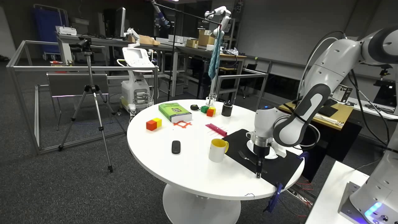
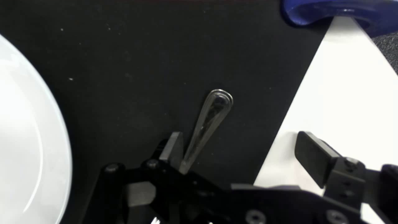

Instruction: Put the fork on the black mat in a straightened up position and move the white plate slightly to the left

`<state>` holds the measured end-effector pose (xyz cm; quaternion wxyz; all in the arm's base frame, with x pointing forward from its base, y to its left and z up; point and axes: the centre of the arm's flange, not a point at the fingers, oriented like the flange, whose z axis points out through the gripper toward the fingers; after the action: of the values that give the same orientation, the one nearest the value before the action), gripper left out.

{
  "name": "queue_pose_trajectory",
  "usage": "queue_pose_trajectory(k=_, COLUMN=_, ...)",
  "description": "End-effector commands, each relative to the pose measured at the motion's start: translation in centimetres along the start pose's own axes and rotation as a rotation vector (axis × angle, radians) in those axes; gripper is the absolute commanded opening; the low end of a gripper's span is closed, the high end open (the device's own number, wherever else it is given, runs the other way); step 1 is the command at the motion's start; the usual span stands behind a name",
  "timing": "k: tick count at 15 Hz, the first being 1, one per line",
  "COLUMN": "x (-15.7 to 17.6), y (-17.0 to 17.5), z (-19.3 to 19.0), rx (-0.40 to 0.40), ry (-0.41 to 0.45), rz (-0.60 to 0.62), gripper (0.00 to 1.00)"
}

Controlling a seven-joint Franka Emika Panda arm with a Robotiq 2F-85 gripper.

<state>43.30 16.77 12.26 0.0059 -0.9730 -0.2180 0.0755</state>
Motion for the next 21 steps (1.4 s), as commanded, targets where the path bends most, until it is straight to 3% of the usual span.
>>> queue_pose_trajectory(k=1, x=-0.1, y=-0.3, z=-0.7, rx=0.001, ry=-0.033, rz=0.007, gripper=1.00)
queue_pose_trajectory(k=6, x=-1.6, y=-1.0, z=-2.5, rx=-0.024, ry=-0.085, rz=0.008, gripper=1.00)
queue_pose_trajectory(k=10, x=-3.2, y=-2.1, z=-4.9, rx=-0.110, ry=-0.153, rz=0.027, gripper=1.00)
queue_pose_trajectory(k=15, x=-3.7, y=-2.8, z=-8.2, rx=-0.160, ry=-0.108, rz=0.082, gripper=1.00)
queue_pose_trajectory(k=21, x=-4.5, y=0.4, z=-10.4, rx=-0.153, ry=-0.050, rz=0.193, gripper=1.00)
